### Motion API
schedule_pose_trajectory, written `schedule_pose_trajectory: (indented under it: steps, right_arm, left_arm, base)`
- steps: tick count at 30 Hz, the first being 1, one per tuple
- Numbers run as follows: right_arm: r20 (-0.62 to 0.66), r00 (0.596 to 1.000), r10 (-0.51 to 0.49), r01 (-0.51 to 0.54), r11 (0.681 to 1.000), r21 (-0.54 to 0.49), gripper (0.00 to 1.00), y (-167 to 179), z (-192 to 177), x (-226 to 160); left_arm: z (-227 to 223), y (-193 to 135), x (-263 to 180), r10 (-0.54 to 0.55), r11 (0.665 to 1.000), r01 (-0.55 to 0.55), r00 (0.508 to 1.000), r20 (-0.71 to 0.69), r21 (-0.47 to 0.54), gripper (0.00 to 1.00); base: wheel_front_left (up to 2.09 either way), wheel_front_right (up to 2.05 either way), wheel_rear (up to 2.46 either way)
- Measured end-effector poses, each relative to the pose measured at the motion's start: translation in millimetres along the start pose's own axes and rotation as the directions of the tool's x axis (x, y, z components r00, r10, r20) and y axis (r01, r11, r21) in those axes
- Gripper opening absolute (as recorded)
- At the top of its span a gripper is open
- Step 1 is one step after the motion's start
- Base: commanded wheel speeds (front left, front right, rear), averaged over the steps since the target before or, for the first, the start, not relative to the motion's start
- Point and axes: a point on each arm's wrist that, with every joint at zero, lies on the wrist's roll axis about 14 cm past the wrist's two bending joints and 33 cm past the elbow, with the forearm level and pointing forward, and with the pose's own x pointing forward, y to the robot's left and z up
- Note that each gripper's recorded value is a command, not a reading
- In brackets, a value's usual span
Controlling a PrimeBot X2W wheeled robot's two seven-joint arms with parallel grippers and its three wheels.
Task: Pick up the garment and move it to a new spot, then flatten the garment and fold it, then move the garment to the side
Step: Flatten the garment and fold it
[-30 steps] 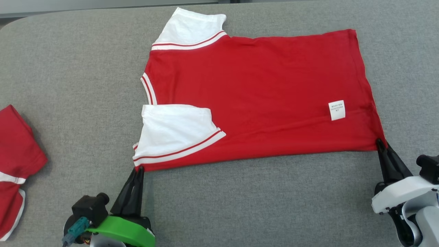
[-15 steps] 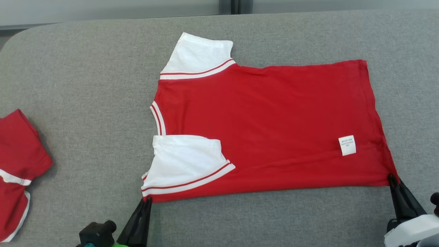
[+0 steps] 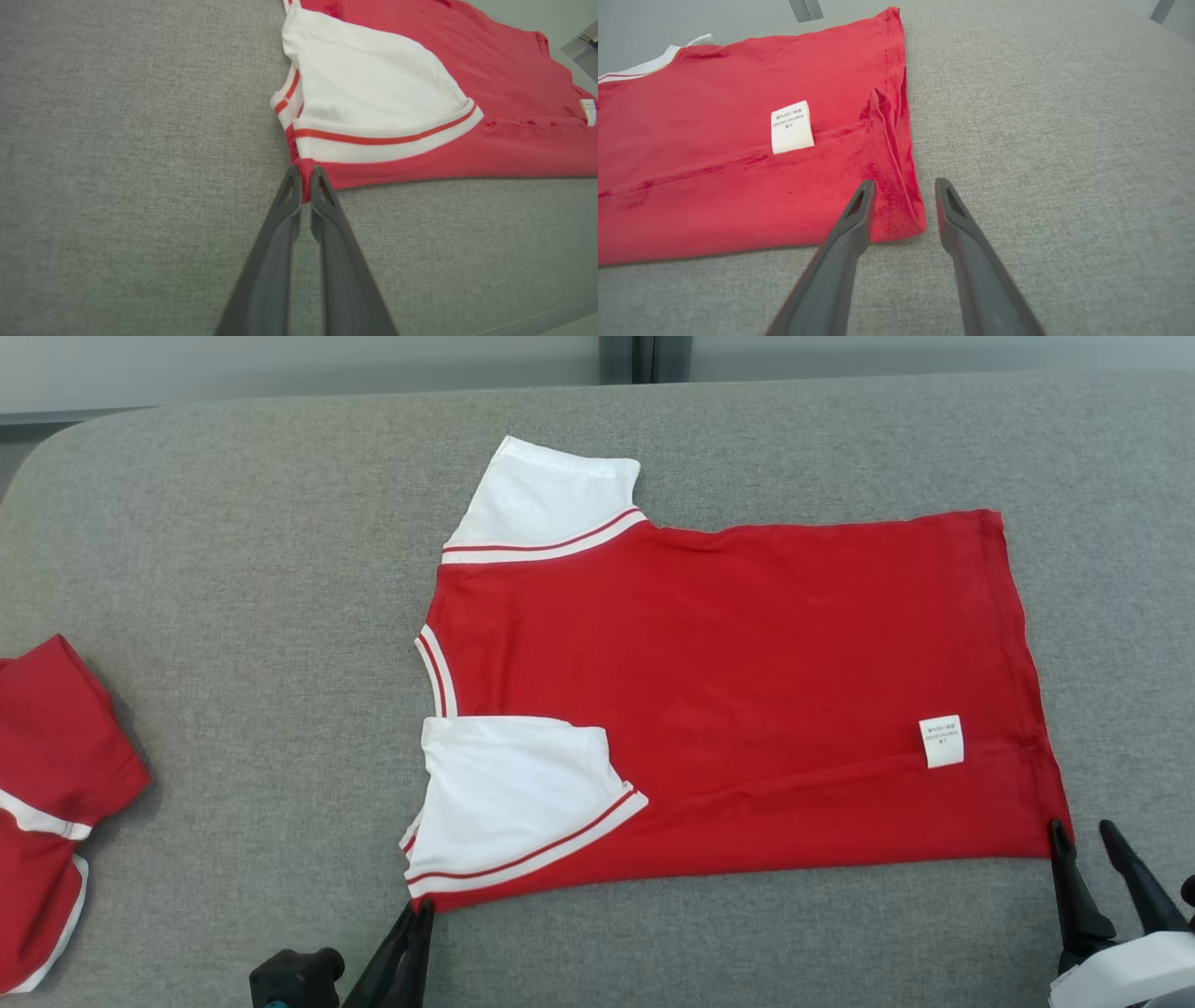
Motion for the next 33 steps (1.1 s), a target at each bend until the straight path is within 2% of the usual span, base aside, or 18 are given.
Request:
schedule_pose_trajectory:
  steps: [5, 9, 13, 17, 20, 24, 27, 29, 33]
  right_arm:
    - [0.054, 0.999, -0.006, 0.008, 0.999, -0.036, 1.00, -3, 18, 2]
    - [0.102, 0.995, 0.009, -0.003, 0.998, -0.066, 1.00, 1, 33, 7]
    - [0.148, 0.989, 0.026, -0.015, 0.997, -0.072, 1.00, 10, 47, 24]
    - [0.163, 0.984, 0.073, -0.059, 0.994, -0.089, 1.00, 26, 52, 44]
    - [0.174, 0.980, 0.097, -0.081, 0.992, -0.097, 1.00, 35, 55, 59]
    - [0.183, 0.977, 0.114, -0.098, 0.991, -0.092, 1.00, 43, 56, 72]
    - [0.197, 0.975, 0.107, -0.092, 0.992, -0.081, 1.00, 43, 58, 82]
    - [0.192, 0.976, 0.100, -0.087, 0.994, -0.072, 1.00, 43, 55, 85]
    - [0.184, 0.981, 0.066, -0.056, 0.997, -0.056, 1.00, 36, 50, 87]
  left_arm:
    - [11, 6, 3, 0.042, 0.999, -0.042, 0.999, 0.035, -0.002, 1.00]
    - [56, 3, 15, 0.048, 0.999, -0.051, 0.986, 0.159, 0.010, 1.00]
    - [133, -27, 49, -0.078, 0.991, 0.044, 0.961, 0.267, 0.130, 1.00]
    - [204, -49, 81, -0.211, 0.958, 0.128, 0.919, 0.333, 0.255, 1.00]
    - [231, -43, 117, -0.226, 0.918, 0.113, 0.937, 0.267, 0.380, 1.00]
    - [250, -38, 162, -0.211, 0.874, 0.105, 0.961, 0.176, 0.474, 1.00]
    - [245, -31, 198, -0.169, 0.853, 0.114, 0.984, 0.063, 0.509, 1.00]
    - [234, -25, 217, -0.135, 0.851, 0.126, 0.991, -0.019, 0.510, 1.00]
    - [211, -24, 248, -0.105, 0.846, 0.175, 0.981, -0.164, 0.504, 1.00]
  base:
    - [0.00, 0.00, 0.00]
    - [0.00, 0.00, 0.00]
    - [0.00, 0.00, 0.00]
    - [0.00, 0.00, 0.00]
    - [0.00, 0.00, 0.00]
    - [0.00, 0.00, 0.00]
    - [0.00, 0.00, 0.00]
    - [0.00, 0.00, 0.00]
    - [0.00, 0.00, 0.00]
